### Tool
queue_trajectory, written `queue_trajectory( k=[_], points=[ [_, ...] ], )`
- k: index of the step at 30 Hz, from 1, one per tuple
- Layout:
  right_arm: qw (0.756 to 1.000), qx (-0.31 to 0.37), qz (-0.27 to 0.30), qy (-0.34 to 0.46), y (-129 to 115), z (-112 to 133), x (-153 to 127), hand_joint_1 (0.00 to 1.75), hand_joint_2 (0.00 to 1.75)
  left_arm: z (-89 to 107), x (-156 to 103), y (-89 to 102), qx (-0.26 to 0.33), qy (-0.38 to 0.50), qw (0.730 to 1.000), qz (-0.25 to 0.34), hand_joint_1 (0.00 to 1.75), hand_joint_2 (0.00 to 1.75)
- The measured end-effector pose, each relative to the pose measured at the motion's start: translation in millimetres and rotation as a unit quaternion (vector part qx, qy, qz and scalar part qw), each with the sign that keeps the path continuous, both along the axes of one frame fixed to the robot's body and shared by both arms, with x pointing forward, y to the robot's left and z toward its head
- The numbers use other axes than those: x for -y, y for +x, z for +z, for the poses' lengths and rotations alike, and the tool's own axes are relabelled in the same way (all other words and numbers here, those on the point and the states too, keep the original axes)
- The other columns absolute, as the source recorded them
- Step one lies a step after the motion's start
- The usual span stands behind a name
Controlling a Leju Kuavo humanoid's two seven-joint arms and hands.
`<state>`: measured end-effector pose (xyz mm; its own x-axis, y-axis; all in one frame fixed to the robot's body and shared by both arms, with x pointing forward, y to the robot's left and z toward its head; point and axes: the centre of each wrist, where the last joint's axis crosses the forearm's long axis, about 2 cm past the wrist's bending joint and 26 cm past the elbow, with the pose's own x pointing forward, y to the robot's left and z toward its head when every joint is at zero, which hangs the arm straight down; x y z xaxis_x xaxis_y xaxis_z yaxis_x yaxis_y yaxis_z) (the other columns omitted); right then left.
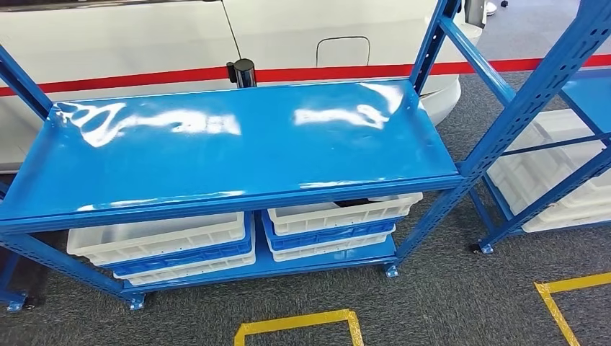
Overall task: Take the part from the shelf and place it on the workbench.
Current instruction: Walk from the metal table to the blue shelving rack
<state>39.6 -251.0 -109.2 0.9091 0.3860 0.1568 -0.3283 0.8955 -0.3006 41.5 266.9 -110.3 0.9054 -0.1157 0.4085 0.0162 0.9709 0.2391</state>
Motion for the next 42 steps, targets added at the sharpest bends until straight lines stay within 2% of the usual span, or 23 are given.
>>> queue_trajectory(
  k=[42],
  points=[
    [1.000,0.003,0.003,0.018,-2.9,-0.2,-3.6,0.00,0.00,0.1,0.3,-0.3,0.000,0.013,1.000,-0.003,0.00,0.00]
  ],
)
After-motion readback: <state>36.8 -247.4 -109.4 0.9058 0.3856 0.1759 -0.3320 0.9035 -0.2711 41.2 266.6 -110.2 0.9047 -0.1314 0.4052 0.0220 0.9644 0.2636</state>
